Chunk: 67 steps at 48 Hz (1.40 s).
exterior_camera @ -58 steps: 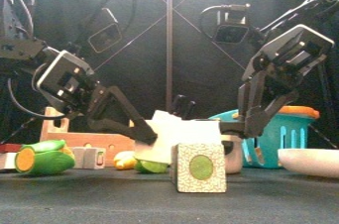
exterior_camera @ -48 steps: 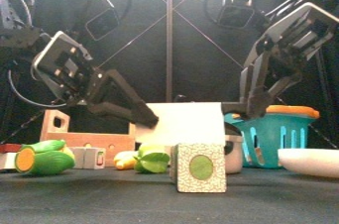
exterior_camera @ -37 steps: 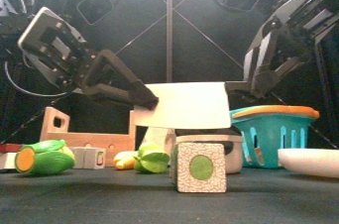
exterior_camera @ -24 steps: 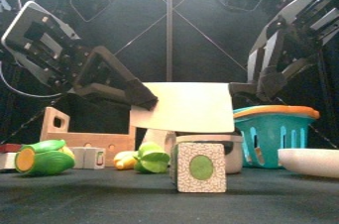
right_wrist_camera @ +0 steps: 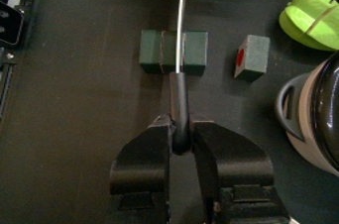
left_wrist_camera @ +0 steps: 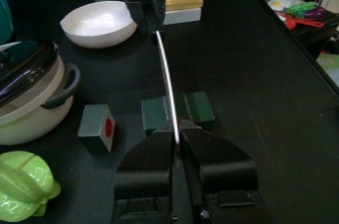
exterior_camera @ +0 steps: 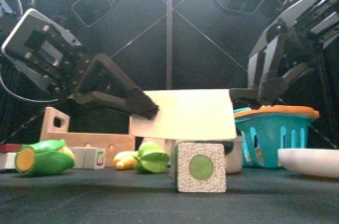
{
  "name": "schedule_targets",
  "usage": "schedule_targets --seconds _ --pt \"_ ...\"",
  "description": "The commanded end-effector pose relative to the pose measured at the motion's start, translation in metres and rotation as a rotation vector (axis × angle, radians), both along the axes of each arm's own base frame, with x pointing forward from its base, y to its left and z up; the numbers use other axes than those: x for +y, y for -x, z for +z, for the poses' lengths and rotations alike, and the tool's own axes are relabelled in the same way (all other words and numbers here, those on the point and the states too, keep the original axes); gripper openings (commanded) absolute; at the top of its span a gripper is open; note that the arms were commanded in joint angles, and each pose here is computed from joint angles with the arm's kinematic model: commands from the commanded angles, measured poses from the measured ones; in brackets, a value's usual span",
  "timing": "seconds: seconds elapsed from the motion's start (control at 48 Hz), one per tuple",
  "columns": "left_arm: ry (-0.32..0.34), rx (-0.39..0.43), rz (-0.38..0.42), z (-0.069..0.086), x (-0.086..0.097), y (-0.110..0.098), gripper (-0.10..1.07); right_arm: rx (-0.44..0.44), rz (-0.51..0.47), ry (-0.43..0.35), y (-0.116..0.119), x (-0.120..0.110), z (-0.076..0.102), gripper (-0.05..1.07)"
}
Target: Cut sushi piece
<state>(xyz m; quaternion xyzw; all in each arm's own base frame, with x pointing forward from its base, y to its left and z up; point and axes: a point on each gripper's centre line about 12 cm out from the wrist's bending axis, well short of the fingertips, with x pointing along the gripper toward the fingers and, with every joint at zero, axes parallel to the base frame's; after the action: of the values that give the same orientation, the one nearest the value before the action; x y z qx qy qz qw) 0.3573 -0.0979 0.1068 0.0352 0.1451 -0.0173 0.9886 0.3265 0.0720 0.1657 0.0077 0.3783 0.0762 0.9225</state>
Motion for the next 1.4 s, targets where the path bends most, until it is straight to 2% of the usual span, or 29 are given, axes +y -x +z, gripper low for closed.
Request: schedule_targets --seconds 0.0,0.312,0.667,0.875,1.375 --pt "0.016 -0.047 0.016 0.012 0.000 -0.011 0.43 -0.040 -0.006 -0.010 -0.005 -0.001 0.010 0.46" --pt "0.014 -0.038 0.021 0.008 0.002 -0.012 0.43 -0.032 -0.011 -0.005 -0.006 -0.003 0.007 0.46" --pt "0.018 -0.054 0.021 0.015 0.002 -0.011 0.43 -0.064 -0.008 -0.009 -0.004 -0.004 0.018 0.46" --pt "0.017 -0.052 0.021 0.015 0.003 -0.010 0.43 -0.066 -0.006 -0.007 -0.004 -0.004 0.018 0.46" --pt "0.015 -0.047 0.023 0.012 0.003 -0.010 0.43 -0.040 -0.017 -0.003 -0.003 -0.007 0.010 0.46"
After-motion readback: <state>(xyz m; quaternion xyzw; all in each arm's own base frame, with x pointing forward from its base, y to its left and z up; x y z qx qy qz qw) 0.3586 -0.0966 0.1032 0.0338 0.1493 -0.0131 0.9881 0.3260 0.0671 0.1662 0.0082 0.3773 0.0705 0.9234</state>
